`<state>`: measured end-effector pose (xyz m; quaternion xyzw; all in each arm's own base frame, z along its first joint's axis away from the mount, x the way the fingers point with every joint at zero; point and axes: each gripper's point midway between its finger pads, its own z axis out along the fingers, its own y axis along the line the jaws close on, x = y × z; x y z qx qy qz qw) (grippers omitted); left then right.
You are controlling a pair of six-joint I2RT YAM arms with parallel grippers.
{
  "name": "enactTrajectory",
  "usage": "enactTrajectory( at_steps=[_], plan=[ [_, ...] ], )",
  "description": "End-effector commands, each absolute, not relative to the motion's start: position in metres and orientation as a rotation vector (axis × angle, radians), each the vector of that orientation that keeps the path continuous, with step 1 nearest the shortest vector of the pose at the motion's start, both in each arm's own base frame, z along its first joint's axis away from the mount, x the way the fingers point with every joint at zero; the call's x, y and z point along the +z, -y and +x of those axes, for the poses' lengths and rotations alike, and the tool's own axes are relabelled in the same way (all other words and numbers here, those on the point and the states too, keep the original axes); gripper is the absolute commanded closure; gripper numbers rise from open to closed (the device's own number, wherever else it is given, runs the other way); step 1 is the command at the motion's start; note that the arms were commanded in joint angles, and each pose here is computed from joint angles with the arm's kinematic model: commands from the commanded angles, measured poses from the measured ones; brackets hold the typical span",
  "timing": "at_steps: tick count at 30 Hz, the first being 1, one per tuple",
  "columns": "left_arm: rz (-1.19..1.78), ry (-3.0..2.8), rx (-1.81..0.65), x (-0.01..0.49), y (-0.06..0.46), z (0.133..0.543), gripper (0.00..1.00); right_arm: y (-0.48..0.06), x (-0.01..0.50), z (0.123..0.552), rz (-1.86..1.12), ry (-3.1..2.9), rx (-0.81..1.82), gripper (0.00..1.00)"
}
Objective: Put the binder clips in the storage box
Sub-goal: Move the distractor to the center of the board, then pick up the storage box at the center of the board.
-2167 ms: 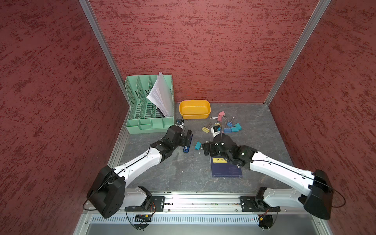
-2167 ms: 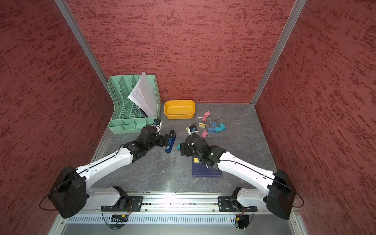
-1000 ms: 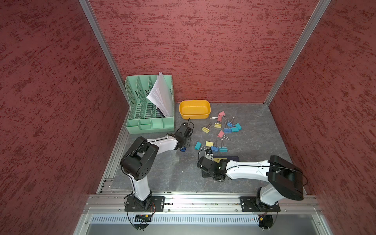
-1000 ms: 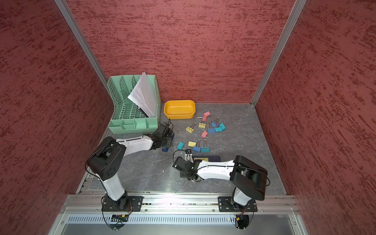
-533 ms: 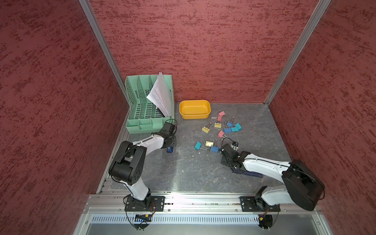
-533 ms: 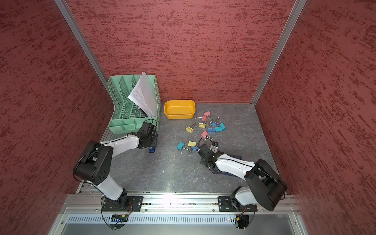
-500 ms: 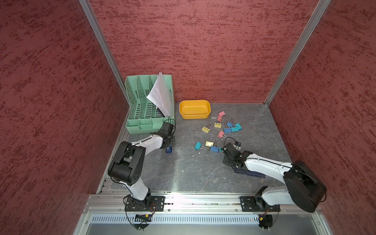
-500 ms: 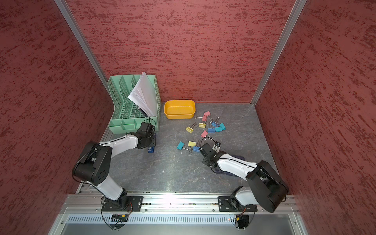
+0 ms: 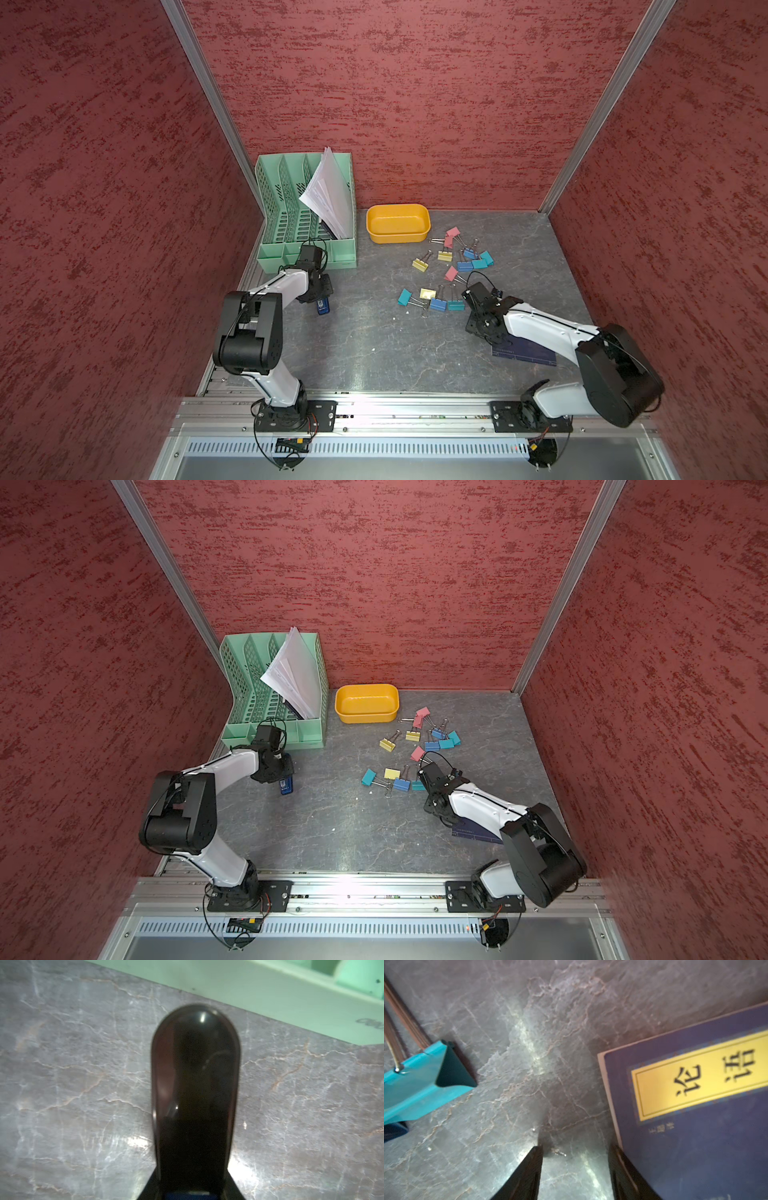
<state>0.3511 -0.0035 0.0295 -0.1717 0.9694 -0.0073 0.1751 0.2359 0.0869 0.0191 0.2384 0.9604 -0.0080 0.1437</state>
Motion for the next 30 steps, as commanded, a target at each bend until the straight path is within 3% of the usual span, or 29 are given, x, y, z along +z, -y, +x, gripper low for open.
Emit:
enactTrajectory(
  at_steps=[1,4,7,11,18,23,30],
  plan=[
    [-0.488,-2.744,0.003,0.036,-0.003,0.351,0.68,-0.081,0.038,0.249,0.686,-2.718,-0.038,0.41],
    [-0.504,-2.736,0.026,0.038,-0.007,0.349,0.62,-0.09,0.053,0.271,0.634,-2.678,0.001,0.33],
    [-0.498,-2.711,0.01,0.046,-0.005,0.351,0.41,-0.104,0.079,0.305,0.54,-2.6,0.055,0.23],
    [-0.479,-2.643,-0.08,0.071,0.011,0.361,0.27,-0.138,0.11,0.371,0.386,-2.56,0.176,0.17],
    [-0.372,-2.477,-0.138,0.153,0.042,0.391,0.19,-0.171,0.143,0.479,0.233,-2.52,0.275,0.15],
    [-0.149,-2.316,-0.166,0.229,0.112,0.45,0.18,-0.179,0.144,0.547,0.215,-2.485,0.346,0.15],
    [-0.113,-2.338,-0.264,0.2,0.156,0.529,0.18,-0.195,0.117,0.593,0.161,-2.504,0.369,0.15]
  ],
)
